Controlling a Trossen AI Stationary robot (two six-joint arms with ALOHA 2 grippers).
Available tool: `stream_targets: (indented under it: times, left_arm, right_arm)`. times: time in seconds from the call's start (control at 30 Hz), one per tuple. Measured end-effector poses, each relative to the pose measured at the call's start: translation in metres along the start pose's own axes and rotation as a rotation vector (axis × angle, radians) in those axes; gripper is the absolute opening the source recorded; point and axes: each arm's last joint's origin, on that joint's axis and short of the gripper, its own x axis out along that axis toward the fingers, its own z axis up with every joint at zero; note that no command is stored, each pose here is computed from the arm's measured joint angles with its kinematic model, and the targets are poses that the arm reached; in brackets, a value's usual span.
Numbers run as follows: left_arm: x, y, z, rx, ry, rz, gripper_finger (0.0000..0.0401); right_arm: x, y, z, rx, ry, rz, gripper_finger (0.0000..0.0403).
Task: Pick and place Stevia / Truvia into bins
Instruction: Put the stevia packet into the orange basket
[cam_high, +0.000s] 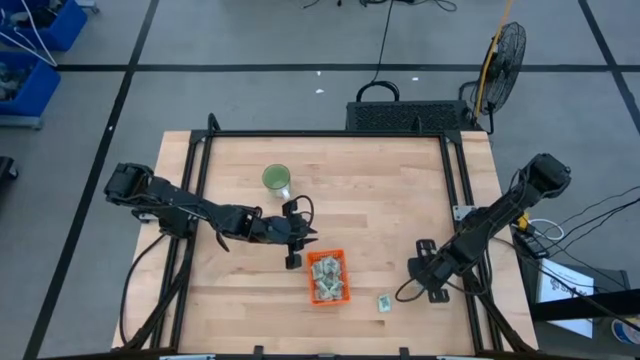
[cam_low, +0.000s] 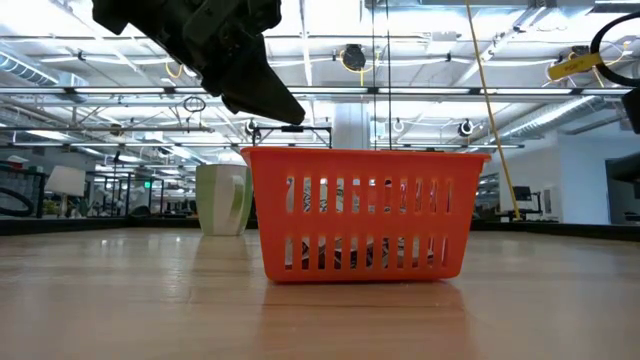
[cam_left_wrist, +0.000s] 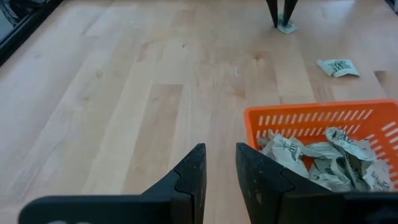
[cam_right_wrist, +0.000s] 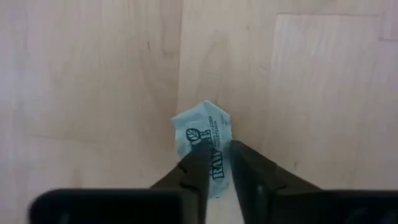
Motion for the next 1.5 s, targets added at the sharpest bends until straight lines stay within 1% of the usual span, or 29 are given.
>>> stream_targets:
  times: [0.13,0.2,0.27,0.33,0.47,0.63,0.7,0.73,0.8,0.87,0.9,0.93,1.0,1.1,1.2,1.33,1.5]
  left_arm:
    - [0.000,0.000,0.000,-0.001,0.002,-0.002,0.0093]
    - [0.000,0.000,-0.001,0.002,0.008,-0.002,0.0093]
    - [0.000,0.000,-0.001,-0.001,0.014,-0.001,0.0093]
    - [0.000,0.000,-0.002,-0.006,0.017,0.000,0.0093]
    - [0.000,0.000,-0.002,-0.024,0.016,0.000,0.0093]
    - [0.000,0.000,-0.001,-0.023,0.014,-0.001,0.0093]
    - [0.000,0.000,-0.001,-0.023,0.013,0.000,0.0093]
    - [0.000,0.000,-0.001,-0.024,0.012,-0.001,0.0093]
    - [0.000,0.000,-0.001,-0.024,0.009,-0.001,0.0093]
    - [0.000,0.000,-0.001,-0.023,0.010,-0.001,0.0093]
    - [0.000,0.000,-0.001,-0.023,0.009,-0.001,0.0093]
    - [0.000,0.000,-0.001,-0.023,0.009,-0.001,0.0093]
    - [0.000,0.000,-0.001,-0.022,0.009,-0.001,0.0093]
    - [0.000,0.000,-0.001,-0.022,0.009,-0.001,0.0093]
    - [0.000,-0.001,-0.001,-0.023,0.010,-0.002,0.0093]
    - [-0.001,-0.002,-0.002,-0.022,0.015,-0.007,0.0093]
    - [-0.002,-0.007,-0.002,-0.014,0.015,-0.018,0.0093]
  right_arm:
    - [-0.001,-0.001,0.004,-0.039,-0.044,0.010,0.0012]
    - [-0.003,-0.002,0.008,-0.057,-0.083,0.021,0.0006]
    - [-0.006,-0.004,0.014,-0.065,-0.148,0.007,0.0010]
    - [-0.012,-0.005,0.022,-0.086,-0.248,0.007,0.0010]
    - [-0.022,-0.010,0.041,-0.177,-0.439,-0.010,0.0002]
    - [-0.037,-0.022,0.072,-0.246,-0.746,-0.183,0.0006]
    - [-0.042,-0.026,0.089,-0.253,-0.884,-0.199,0.0006]
    - [-0.044,-0.028,0.097,-0.256,-0.952,-0.172,0.0006]
    - [-0.045,-0.028,0.111,-0.294,-1.080,-0.057,0.0006]
    - [-0.040,-0.028,0.122,-0.346,-1.158,0.063,0.0006]
    - [-0.035,-0.028,0.125,-0.357,-1.182,0.099,0.0006]
    - [-0.029,-0.029,0.129,-0.363,-1.193,0.119,0.0006]
    - [-0.013,-0.030,0.136,-0.362,-1.171,0.118,0.0006]
    - [0.009,-0.032,0.149,-0.365,-1.085,0.103,0.0009]
    - [0.024,-0.035,0.159,-0.346,-1.009,0.088,0.0024]
    - [0.024,-0.036,0.166,-0.344,-0.996,0.106,0.0059]
    - [0.018,-0.036,0.166,-0.357,-0.997,0.097,0.0101]
